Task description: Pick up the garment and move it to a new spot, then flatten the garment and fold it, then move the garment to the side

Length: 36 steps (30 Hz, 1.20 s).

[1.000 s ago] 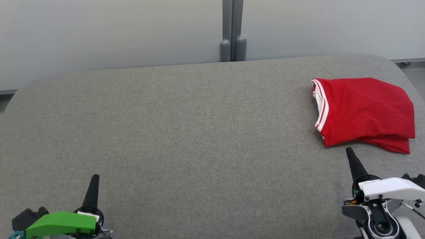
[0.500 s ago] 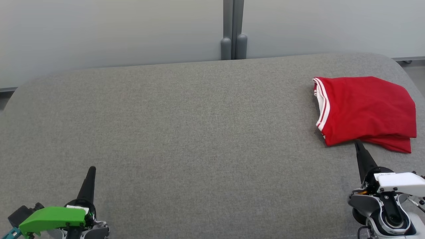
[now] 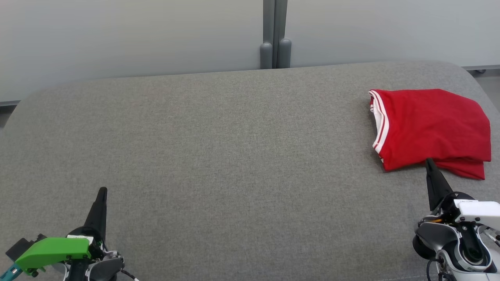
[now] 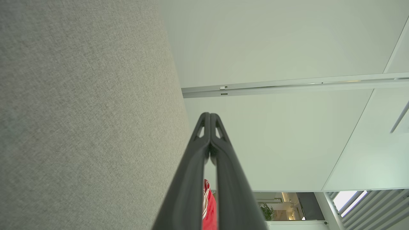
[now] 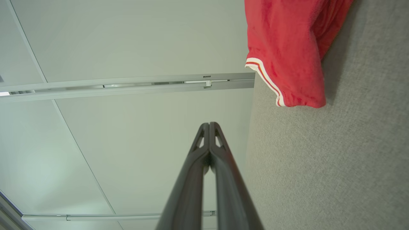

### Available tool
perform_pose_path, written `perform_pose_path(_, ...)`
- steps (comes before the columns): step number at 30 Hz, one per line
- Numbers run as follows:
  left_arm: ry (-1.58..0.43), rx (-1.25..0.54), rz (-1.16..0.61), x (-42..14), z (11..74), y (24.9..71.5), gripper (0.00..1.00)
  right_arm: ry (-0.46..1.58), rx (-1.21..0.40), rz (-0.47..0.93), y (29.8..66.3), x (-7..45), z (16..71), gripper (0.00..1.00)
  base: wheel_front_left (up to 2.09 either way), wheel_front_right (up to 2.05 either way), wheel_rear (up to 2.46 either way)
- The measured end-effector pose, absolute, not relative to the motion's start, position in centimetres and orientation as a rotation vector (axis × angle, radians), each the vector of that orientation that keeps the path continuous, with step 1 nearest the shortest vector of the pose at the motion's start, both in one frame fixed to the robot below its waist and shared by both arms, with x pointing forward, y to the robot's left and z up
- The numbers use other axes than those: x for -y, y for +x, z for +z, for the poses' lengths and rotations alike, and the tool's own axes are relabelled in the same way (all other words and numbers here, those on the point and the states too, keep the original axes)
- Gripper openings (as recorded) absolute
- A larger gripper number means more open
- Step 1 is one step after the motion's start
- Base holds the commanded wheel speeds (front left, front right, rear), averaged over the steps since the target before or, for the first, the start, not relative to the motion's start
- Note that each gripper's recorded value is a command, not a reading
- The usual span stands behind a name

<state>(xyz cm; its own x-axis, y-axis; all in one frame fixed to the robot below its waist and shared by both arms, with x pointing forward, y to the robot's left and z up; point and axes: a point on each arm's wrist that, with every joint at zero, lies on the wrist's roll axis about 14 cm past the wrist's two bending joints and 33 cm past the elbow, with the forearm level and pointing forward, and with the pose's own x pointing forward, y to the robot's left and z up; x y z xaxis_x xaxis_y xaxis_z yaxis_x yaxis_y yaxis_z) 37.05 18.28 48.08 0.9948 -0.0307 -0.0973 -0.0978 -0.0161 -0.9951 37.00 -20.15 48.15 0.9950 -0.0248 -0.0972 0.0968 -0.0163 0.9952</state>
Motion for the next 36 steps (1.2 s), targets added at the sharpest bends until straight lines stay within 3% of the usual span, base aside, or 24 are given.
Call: perform_pose_path(36, -1.587, -0.106, 0.064, -18.38, 47.67, 36.97, 0.0, 1.585, -0.051, -0.094, 37.26, 20.22, 48.25, 0.0, 0.0, 0.0, 0.0)
